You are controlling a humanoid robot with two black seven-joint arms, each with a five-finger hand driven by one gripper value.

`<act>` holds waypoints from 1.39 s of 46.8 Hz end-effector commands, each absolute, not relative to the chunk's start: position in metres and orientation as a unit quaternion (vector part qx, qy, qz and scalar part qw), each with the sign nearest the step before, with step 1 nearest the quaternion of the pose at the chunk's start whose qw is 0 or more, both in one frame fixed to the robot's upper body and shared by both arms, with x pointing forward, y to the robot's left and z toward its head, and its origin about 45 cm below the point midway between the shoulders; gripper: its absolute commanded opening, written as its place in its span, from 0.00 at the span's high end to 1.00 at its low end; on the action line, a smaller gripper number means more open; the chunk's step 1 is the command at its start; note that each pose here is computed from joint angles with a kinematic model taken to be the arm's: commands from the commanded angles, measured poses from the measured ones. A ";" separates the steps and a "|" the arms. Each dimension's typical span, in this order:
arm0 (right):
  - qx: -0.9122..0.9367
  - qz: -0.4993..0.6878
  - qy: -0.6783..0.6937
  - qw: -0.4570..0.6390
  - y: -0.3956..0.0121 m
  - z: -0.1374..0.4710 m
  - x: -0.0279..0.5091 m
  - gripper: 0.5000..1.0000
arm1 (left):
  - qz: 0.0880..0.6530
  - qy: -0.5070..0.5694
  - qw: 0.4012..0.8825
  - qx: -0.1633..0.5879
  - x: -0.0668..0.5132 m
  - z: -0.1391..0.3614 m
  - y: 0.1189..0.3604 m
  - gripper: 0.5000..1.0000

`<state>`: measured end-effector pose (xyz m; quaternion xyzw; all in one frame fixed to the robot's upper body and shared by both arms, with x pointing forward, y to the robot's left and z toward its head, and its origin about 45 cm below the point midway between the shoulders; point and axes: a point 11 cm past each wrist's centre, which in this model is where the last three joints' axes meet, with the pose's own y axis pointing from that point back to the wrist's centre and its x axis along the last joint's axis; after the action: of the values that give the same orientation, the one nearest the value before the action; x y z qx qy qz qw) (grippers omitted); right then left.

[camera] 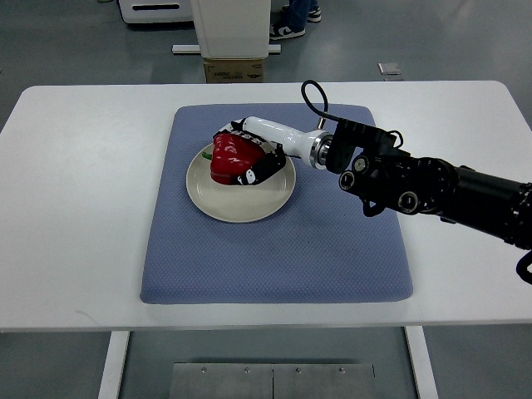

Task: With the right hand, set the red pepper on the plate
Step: 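Lower the pepper onto the plate with the right hand, then open the right hand fingers to release the pepper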

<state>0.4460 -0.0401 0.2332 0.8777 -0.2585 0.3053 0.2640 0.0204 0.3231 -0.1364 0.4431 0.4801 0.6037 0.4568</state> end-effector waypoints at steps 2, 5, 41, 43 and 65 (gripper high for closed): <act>0.879 0.300 -0.263 0.262 -0.041 0.232 0.446 1.00 | 0.604 0.480 0.457 0.443 0.020 -0.136 0.323 0.00; 0.881 0.293 -0.266 0.260 -0.042 0.230 0.446 1.00 | 0.604 0.480 0.457 0.443 0.020 -0.136 0.323 0.00; 0.886 0.258 -0.283 0.262 -0.052 0.204 0.439 0.37 | 0.604 0.480 0.457 0.443 0.020 -0.136 0.323 0.00; 0.886 0.257 -0.284 0.261 -0.052 0.204 0.439 0.29 | 0.604 0.480 0.457 0.443 0.020 -0.136 0.323 0.00; 0.888 0.255 -0.286 0.256 -0.050 0.208 0.440 0.01 | 0.604 0.480 0.457 0.443 0.020 -0.136 0.323 0.00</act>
<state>0.4401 -0.0511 0.2078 0.8866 -0.2866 0.2560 0.2574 0.0204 0.3232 -0.1364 0.4431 0.4802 0.6038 0.4568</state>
